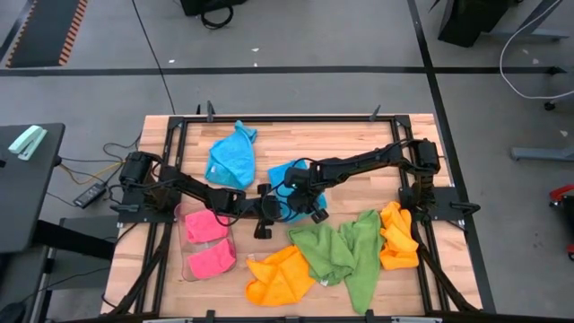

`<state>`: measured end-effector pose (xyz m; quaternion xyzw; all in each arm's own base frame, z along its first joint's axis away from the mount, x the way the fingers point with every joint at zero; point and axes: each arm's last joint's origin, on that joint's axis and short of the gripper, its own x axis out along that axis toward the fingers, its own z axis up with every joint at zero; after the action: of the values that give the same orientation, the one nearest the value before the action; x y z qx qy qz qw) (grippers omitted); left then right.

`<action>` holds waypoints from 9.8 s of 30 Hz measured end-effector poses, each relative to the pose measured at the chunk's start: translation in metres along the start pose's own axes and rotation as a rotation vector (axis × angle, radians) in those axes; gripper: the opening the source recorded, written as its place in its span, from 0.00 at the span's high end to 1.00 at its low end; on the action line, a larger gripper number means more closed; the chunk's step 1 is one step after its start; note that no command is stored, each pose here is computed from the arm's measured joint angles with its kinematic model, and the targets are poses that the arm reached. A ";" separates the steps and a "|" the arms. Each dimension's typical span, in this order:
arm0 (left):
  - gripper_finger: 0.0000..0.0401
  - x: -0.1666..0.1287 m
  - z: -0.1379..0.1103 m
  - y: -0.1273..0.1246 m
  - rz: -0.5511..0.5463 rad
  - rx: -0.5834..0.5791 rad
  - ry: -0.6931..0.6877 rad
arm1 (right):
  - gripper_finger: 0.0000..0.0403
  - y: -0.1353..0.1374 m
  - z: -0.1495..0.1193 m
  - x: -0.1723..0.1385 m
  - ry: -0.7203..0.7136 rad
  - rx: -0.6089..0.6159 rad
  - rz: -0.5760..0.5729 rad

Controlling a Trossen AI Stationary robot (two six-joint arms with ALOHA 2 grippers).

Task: Fold microfiber towels
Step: Fold the bottom blue microfiber cloth

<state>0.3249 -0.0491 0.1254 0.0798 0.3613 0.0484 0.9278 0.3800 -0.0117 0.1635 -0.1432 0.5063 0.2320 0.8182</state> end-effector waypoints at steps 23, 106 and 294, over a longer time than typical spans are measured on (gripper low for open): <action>0.76 -0.001 -0.010 0.001 0.120 0.031 0.094 | 0.49 -0.018 -0.002 -0.004 0.004 0.050 -0.180; 0.88 -0.013 -0.003 -0.006 0.113 0.036 0.147 | 0.54 -0.007 -0.016 -0.036 0.191 0.251 -0.246; 0.79 -0.007 0.001 -0.003 0.159 0.134 0.105 | 0.91 -0.023 -0.060 -0.039 -0.040 0.393 0.099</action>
<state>0.3211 -0.0535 0.1301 0.1673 0.4042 0.1018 0.8935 0.3317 -0.0682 0.1713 0.0490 0.5321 0.1713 0.8277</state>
